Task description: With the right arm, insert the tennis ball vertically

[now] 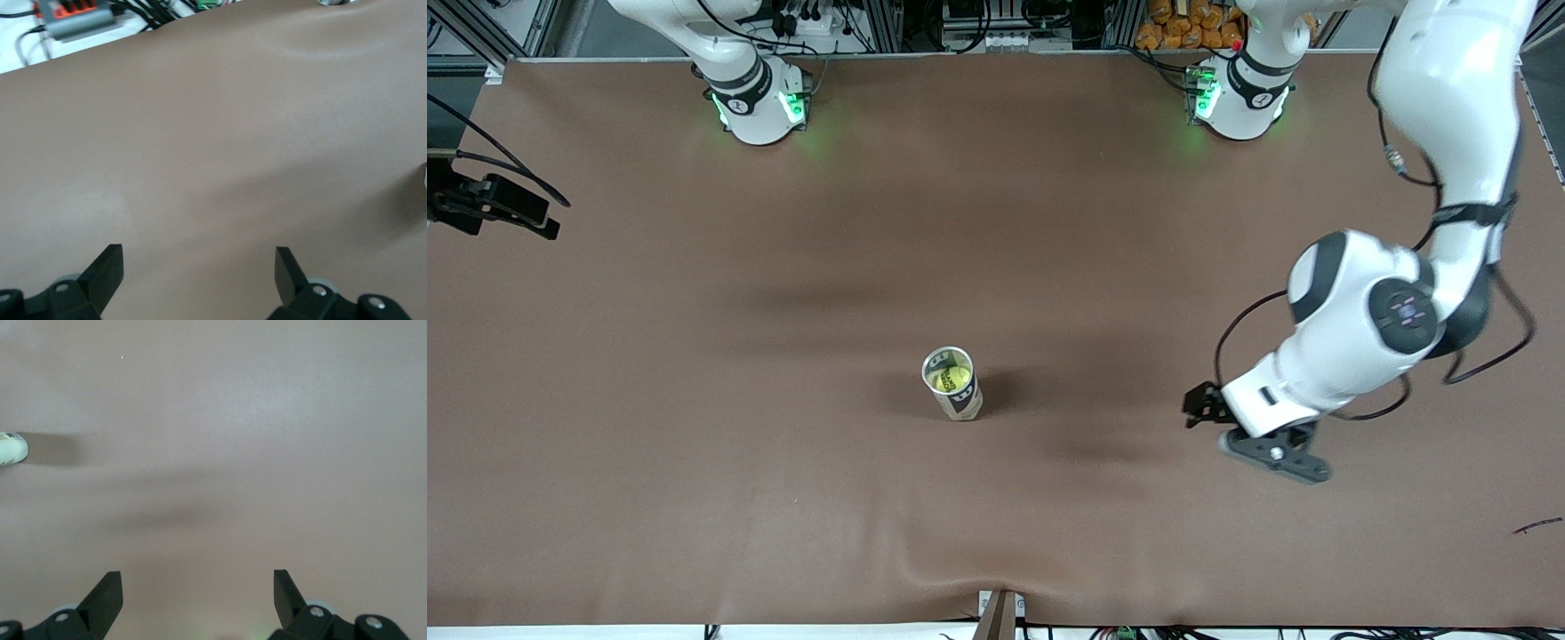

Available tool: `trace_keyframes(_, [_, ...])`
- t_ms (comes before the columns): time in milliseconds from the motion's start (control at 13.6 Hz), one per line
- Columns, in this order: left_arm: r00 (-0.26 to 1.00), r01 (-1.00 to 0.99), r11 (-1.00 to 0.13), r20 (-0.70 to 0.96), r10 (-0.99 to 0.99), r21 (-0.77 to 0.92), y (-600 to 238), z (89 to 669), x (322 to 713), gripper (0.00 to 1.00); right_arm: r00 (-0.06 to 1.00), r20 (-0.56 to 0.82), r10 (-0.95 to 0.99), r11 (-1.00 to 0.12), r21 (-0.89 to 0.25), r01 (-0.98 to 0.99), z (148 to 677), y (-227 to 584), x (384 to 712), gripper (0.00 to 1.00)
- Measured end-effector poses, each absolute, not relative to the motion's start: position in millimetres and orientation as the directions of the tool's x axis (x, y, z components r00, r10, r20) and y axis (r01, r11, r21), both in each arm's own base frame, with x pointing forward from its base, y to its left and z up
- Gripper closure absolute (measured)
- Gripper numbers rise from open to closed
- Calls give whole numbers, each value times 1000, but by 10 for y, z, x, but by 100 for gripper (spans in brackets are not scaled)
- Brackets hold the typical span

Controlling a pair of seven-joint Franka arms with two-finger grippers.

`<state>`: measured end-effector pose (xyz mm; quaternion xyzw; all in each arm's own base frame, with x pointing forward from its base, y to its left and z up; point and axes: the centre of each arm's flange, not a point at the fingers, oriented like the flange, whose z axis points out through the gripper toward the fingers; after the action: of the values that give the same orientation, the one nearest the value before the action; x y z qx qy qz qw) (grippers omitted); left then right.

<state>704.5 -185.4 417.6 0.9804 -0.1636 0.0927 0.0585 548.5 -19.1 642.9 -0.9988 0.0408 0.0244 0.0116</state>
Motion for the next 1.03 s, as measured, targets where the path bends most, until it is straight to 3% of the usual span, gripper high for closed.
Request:
trace_keyframes(367, [953, -269, -962, 156, -259, 48, -1640, 4718, 6861, 0, 996, -50, -80, -996, -21, -81, 6427, -187, 5485, 0])
trace_keyframes(1028, [995, -88, -996, 44, -89, -6, -1417, 5829, 6149, 0, 996, -50, -78, -997, -21, -79, 6425, -176, 5486, 0])
